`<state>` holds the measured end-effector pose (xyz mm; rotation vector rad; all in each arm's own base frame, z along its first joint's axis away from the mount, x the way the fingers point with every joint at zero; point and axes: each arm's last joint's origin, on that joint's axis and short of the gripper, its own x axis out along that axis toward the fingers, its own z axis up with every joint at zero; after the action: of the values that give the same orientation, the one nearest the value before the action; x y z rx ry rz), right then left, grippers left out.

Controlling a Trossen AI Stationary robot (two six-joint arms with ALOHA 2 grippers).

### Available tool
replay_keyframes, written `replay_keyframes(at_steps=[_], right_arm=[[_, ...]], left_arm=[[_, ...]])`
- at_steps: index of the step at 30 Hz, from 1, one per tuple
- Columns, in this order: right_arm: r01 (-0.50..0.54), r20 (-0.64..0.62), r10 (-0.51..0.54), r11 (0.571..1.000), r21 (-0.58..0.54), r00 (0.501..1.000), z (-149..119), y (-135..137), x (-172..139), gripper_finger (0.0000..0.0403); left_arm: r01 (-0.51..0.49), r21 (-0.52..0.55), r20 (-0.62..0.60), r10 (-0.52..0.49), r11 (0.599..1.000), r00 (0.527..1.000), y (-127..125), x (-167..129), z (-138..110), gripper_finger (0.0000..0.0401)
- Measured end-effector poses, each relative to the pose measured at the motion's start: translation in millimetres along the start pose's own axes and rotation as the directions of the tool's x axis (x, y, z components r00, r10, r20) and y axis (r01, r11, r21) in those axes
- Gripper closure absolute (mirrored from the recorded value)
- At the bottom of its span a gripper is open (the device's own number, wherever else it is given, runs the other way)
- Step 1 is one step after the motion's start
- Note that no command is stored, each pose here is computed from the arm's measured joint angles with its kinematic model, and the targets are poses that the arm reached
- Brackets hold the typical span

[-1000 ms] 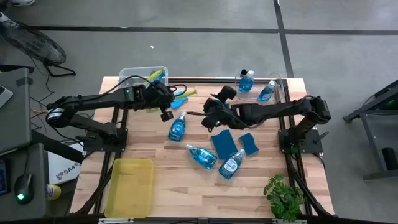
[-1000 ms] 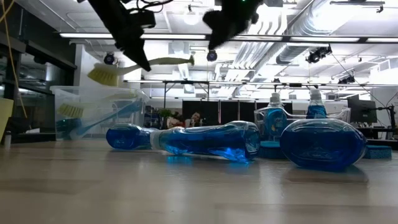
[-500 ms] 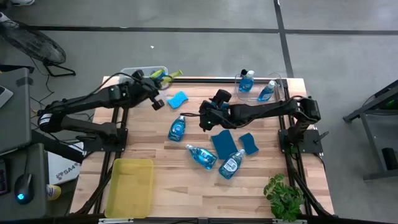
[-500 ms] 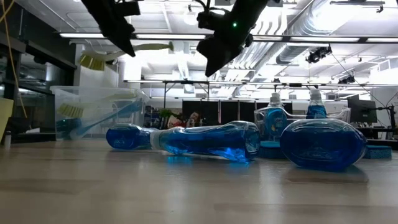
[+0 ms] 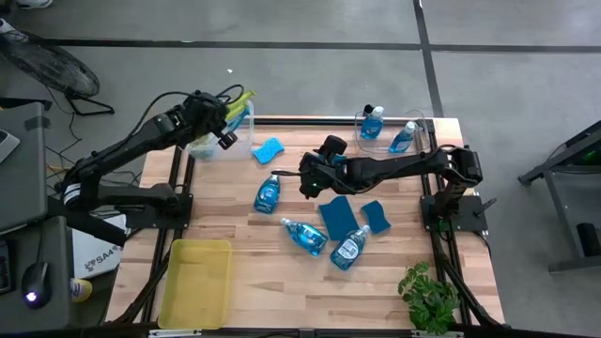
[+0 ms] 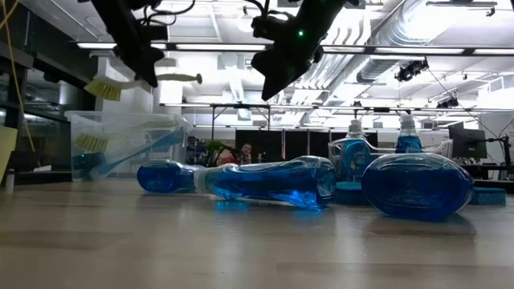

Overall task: Pick & Place Kitchen Sink Supplies
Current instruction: Put the yellow and green dish brush into the white transparent bin

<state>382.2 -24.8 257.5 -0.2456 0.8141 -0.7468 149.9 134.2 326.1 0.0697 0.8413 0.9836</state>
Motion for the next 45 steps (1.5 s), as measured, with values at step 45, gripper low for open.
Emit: replay_keyframes(at_steps=[45], right_arm=[[-0.051, 0.041, 0.051, 0.999, 0.018, 0.998, 5.3, 1.7, -0.2, 0.0183]], left_arm=[[-0.155, 0.013, -0.078, 0.155, 0.988, 0.985, 13.4, 57.0, -50.6, 0.0362]])
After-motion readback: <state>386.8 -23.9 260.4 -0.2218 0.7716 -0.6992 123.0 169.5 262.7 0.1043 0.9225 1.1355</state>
